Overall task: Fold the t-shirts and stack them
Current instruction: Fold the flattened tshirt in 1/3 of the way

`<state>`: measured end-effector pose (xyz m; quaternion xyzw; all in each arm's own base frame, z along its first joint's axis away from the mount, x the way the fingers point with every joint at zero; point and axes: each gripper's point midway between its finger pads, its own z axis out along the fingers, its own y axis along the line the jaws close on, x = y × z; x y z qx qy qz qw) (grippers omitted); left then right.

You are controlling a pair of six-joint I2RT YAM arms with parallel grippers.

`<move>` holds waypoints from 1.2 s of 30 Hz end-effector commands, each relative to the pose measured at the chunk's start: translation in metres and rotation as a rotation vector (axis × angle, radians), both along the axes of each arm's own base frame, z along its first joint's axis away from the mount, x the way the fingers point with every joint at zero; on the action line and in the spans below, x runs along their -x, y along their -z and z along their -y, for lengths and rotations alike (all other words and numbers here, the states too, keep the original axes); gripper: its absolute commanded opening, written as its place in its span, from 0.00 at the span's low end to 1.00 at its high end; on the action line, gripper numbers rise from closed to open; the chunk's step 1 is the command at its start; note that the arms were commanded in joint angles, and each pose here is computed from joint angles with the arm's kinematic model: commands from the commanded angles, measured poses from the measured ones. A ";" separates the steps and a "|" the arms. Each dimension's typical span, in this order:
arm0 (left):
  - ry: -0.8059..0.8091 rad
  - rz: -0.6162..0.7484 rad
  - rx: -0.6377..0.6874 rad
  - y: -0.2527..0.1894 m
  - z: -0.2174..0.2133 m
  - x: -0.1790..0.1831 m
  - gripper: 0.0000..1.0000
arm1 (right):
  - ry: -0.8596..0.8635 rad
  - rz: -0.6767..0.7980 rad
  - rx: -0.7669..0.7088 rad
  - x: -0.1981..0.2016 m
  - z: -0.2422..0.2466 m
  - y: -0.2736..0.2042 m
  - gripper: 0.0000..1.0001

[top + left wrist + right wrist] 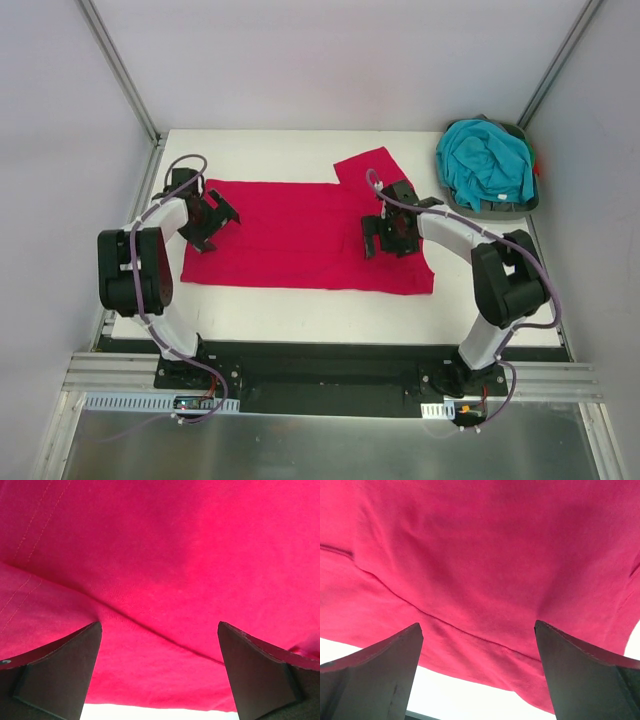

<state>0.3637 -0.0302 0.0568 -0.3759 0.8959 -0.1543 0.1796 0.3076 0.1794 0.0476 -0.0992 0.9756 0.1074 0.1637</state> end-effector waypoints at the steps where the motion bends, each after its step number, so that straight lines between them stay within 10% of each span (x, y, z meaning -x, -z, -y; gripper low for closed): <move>1: 0.031 -0.071 0.043 0.017 0.008 0.010 0.99 | 0.065 -0.064 0.023 0.018 0.013 0.019 0.96; 18: 0.050 -0.155 0.063 0.043 0.032 0.146 0.99 | 0.169 -0.128 0.070 0.093 0.066 0.037 0.96; 36: 0.154 -0.142 0.019 0.046 0.060 0.170 0.99 | 0.296 -0.044 0.108 0.139 0.104 0.038 0.96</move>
